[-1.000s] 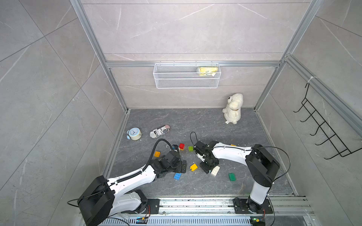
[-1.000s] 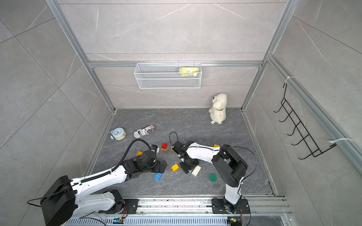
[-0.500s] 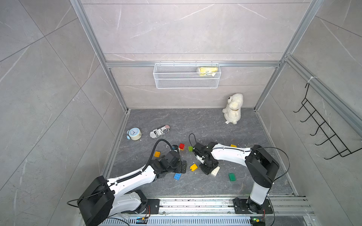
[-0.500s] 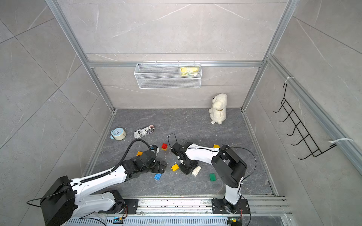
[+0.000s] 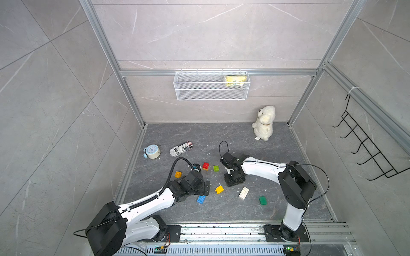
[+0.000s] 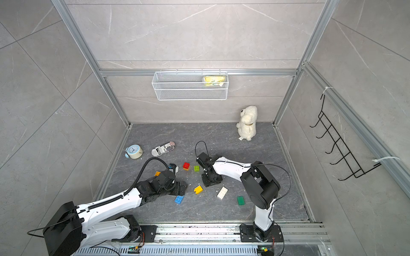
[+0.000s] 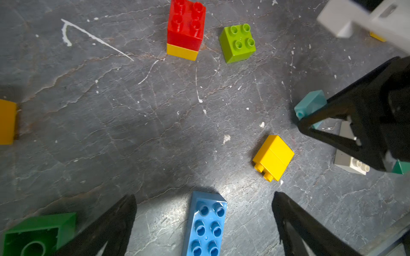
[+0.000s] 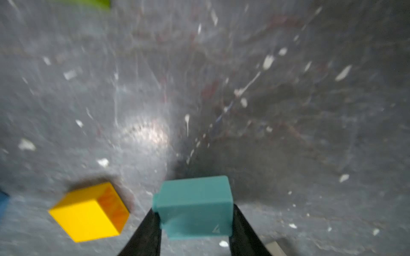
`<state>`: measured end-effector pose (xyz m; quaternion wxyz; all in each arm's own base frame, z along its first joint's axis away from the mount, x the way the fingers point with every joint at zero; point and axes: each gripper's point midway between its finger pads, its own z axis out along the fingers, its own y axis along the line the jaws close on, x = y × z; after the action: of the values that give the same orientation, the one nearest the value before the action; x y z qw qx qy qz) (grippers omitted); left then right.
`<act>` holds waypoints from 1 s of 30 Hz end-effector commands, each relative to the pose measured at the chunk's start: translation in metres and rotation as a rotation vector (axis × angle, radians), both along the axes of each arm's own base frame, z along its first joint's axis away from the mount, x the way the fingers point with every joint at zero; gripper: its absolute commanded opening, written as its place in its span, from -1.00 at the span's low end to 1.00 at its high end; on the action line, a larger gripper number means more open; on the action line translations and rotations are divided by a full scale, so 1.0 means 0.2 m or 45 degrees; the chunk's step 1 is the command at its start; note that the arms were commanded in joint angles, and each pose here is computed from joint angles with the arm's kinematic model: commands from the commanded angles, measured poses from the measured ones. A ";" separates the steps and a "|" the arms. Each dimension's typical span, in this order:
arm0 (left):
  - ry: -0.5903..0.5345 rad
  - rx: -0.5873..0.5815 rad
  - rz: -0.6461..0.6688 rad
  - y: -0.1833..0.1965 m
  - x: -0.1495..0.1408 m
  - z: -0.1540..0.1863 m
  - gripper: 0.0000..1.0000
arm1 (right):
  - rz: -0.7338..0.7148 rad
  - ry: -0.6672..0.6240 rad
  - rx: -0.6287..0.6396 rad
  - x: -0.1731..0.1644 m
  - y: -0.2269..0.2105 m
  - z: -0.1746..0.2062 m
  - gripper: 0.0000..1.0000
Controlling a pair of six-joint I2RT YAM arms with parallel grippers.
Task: Assemble the letter h with lego
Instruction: Move the lego brick at the center of the board.
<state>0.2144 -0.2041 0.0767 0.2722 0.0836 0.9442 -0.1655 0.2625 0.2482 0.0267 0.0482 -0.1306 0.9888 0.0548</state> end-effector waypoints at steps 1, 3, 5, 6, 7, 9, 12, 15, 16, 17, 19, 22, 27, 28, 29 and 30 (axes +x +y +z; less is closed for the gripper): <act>0.010 0.006 0.080 0.07 0.02 0.00 0.99 | -0.170 -0.041 0.113 0.10 0.11 0.02 -0.20; 0.030 -0.004 0.090 0.08 0.02 -0.01 0.99 | -0.202 -0.046 0.126 0.13 0.14 0.01 -0.11; 0.041 -0.009 0.092 0.08 0.01 -0.01 0.99 | -0.225 -0.049 0.133 0.14 0.15 0.00 -0.06; 0.045 -0.011 0.094 0.08 0.02 -0.01 0.99 | -0.235 -0.046 0.143 0.14 0.16 -0.01 0.00; 0.049 -0.014 0.093 0.08 0.01 -0.01 0.99 | -0.242 -0.046 0.143 0.15 0.16 -0.01 0.05; 0.054 -0.019 0.089 0.08 0.01 -0.01 0.99 | -0.245 -0.048 0.148 0.16 0.17 -0.02 0.16; 0.059 -0.028 0.086 0.08 0.00 -0.01 0.99 | -0.243 -0.065 0.161 0.16 0.18 0.01 0.38; 0.057 -0.038 0.089 0.08 0.00 -0.01 0.99 | -0.194 -0.093 0.197 0.15 0.19 0.07 0.49; 0.057 -0.041 0.089 0.08 0.00 -0.01 0.99 | -0.154 -0.111 0.195 0.14 0.18 0.10 0.50; 0.056 -0.046 0.094 0.08 0.01 0.00 0.99 | -0.124 -0.135 0.175 0.15 0.16 0.13 0.50; 0.053 -0.052 0.101 0.09 0.01 0.00 0.99 | -0.035 -0.180 0.107 0.16 0.11 0.19 0.48; 0.051 -0.065 0.108 0.10 0.01 0.00 0.99 | -0.039 -0.212 0.021 0.22 -0.01 0.23 0.38; 0.043 -0.073 0.118 0.11 0.02 0.01 0.99 | -0.164 -0.157 0.113 0.32 -0.10 0.20 -0.23; 0.041 -0.075 0.119 0.11 0.02 0.01 0.99 | -0.167 -0.154 0.100 0.33 -0.10 0.19 -0.30; 0.039 -0.077 0.121 0.11 0.02 0.01 0.99 | -0.168 -0.146 0.083 0.34 -0.11 0.18 -0.37; 0.038 -0.081 0.123 0.11 0.02 0.01 0.99 | -0.161 -0.129 0.064 0.35 -0.12 0.15 -0.45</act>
<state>0.2183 -0.1824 0.0752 0.2640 0.0327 0.9481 -0.1740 0.3337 0.2221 0.0646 0.1259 -0.0519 0.9873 0.0813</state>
